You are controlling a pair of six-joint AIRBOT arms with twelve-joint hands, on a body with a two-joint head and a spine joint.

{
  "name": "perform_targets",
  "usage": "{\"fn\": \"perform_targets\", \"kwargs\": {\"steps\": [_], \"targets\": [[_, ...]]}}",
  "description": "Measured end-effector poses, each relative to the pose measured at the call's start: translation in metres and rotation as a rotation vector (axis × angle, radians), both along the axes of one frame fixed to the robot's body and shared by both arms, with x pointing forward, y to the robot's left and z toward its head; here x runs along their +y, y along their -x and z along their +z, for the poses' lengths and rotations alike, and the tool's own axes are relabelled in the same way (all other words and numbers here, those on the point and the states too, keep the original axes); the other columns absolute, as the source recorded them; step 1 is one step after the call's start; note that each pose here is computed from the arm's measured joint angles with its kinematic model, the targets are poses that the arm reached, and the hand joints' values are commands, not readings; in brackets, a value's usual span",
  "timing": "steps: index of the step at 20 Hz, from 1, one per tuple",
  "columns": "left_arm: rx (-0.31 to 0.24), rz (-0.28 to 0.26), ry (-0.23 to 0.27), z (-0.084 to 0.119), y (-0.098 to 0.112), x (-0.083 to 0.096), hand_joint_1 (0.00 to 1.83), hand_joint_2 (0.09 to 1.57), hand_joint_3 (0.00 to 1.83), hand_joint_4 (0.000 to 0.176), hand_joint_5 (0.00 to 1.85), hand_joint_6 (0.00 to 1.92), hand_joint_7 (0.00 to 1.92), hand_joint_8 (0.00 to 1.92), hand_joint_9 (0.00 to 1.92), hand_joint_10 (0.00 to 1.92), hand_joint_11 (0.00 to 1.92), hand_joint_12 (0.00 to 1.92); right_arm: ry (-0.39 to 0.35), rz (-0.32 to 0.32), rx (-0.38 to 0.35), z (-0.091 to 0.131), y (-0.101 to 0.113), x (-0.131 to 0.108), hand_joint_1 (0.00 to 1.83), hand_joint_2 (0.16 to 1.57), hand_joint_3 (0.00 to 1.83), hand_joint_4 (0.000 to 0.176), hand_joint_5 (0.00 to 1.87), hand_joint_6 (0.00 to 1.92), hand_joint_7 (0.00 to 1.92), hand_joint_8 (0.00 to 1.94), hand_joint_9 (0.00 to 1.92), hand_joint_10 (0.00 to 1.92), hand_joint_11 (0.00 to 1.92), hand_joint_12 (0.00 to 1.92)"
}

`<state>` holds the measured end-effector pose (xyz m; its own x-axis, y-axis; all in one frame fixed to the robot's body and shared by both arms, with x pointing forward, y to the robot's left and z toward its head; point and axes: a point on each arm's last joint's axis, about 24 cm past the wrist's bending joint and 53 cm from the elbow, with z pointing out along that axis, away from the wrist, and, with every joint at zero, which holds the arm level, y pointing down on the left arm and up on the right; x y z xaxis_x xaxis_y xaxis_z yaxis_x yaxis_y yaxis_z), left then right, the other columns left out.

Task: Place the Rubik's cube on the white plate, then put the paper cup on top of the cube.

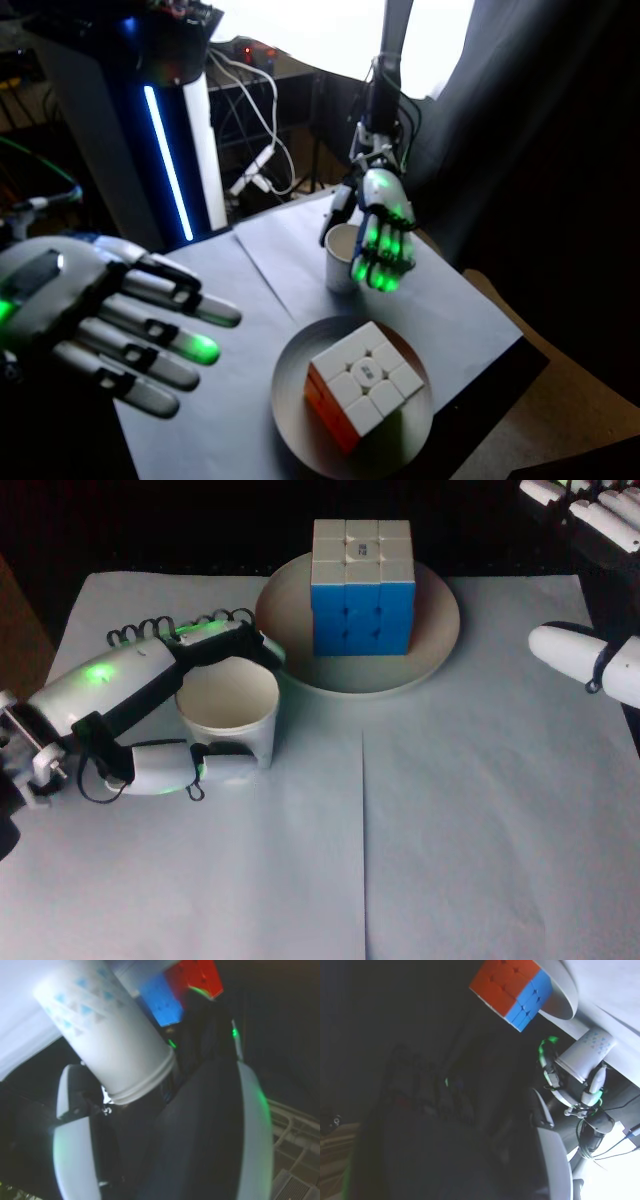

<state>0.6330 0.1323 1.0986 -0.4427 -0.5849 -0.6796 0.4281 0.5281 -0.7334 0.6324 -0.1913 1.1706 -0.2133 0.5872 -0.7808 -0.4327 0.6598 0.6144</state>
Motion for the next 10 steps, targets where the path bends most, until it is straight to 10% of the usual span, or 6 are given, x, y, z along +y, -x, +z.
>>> {"fn": "perform_targets", "kwargs": {"steps": [3,4,9,10], "targets": [[0.005,0.005,0.003,0.0,-0.001,0.001,1.25,1.36,0.01,0.058,0.24,1.92,0.51,1.76,0.41,1.92,0.54,1.92,0.006,0.002,0.007,-0.004,0.001,0.0,0.42,1.26,0.0,0.092,0.0,0.0,0.0,0.0,0.0,0.0,0.0,0.0],[0.004,0.005,0.004,0.0,-0.001,0.001,0.99,1.42,0.05,0.035,0.44,1.85,0.44,1.84,0.43,1.92,0.56,1.92,0.007,0.0,0.011,-0.005,0.001,-0.001,0.42,1.27,0.0,0.085,0.0,0.0,0.0,0.0,0.0,0.0,0.0,0.0],[-0.032,-0.015,-0.018,0.014,0.001,0.001,0.97,1.44,0.02,0.036,0.43,1.87,0.43,1.84,0.37,1.92,0.49,1.92,0.005,0.001,0.009,-0.004,0.001,0.0,0.39,1.28,0.0,0.065,0.0,0.0,0.0,0.0,0.0,0.0,0.0,0.0],[-0.047,-0.016,-0.009,0.021,-0.001,0.0,1.23,1.36,0.0,0.087,0.21,1.92,0.51,1.76,0.32,1.92,0.48,1.92,0.006,0.002,0.008,-0.004,0.001,0.0,0.38,1.28,0.0,0.072,0.0,0.0,0.0,0.0,0.0,0.0,0.0,0.0]]}}
